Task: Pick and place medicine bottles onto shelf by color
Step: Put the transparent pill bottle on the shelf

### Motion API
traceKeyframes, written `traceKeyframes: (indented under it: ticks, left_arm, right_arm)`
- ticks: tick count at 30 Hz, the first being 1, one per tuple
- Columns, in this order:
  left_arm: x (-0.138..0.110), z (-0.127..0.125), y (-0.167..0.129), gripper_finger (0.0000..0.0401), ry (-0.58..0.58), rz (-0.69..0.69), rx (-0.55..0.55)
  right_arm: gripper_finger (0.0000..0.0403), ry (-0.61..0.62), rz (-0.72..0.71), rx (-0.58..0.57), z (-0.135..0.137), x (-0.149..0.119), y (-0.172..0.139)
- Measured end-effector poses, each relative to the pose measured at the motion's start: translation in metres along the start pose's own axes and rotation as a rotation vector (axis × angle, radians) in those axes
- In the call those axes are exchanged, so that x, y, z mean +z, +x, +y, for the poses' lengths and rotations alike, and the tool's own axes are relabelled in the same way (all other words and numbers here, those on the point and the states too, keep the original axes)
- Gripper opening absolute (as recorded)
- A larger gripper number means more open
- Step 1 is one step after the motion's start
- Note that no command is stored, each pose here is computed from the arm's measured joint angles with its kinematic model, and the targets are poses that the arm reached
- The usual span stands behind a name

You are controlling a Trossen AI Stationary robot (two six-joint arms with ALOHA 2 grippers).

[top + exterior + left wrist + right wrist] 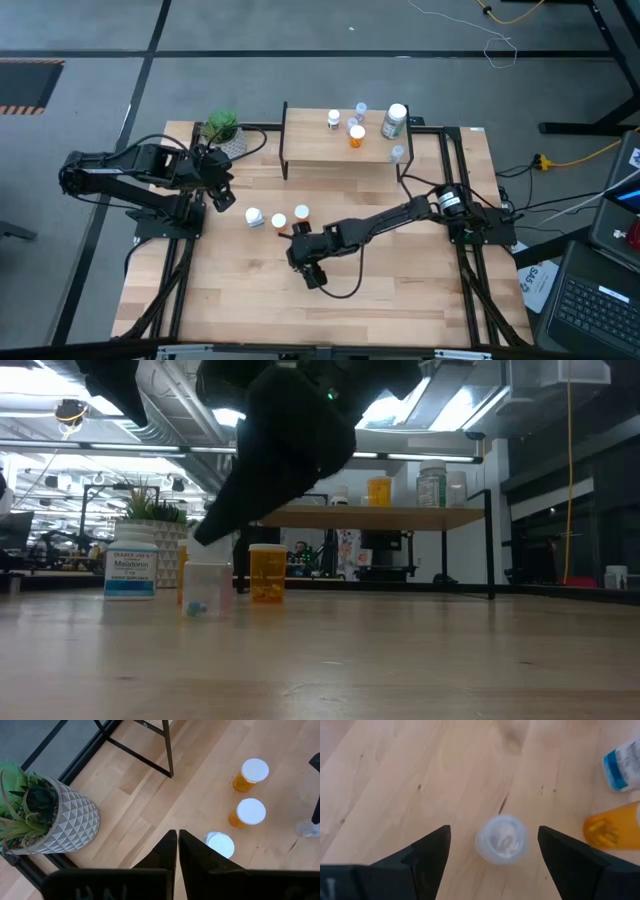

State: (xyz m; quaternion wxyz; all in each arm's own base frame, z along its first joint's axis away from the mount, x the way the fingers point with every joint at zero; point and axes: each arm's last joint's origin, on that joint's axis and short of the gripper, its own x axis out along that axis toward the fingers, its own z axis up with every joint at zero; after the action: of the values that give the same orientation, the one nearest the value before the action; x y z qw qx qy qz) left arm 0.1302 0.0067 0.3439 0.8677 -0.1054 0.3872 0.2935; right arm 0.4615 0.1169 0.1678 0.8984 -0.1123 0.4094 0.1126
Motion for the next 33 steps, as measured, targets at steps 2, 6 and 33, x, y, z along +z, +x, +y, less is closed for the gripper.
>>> traceKeyframes:
  ticks: [2, 6, 33]
  left_arm:
    - [0.000, 0.000, 0.000, 0.0014, 0.000, 0.000, 0.000]
    - [0.000, 0.000, 0.000, 0.0014, 0.000, 0.000, 0.000]
    - [0.000, 0.000, 0.000, 0.0014, 0.002, 0.000, 0.000]
  right_arm:
    - [0.0295, 0.001, 0.006, 0.000, 0.000, -0.001, 0.002]
    - [0.0273, 0.004, -0.005, -0.002, 0.000, -0.001, 0.003]
    - [0.0135, 0.107, 0.121, -0.363, -0.093, 0.045, -0.189]
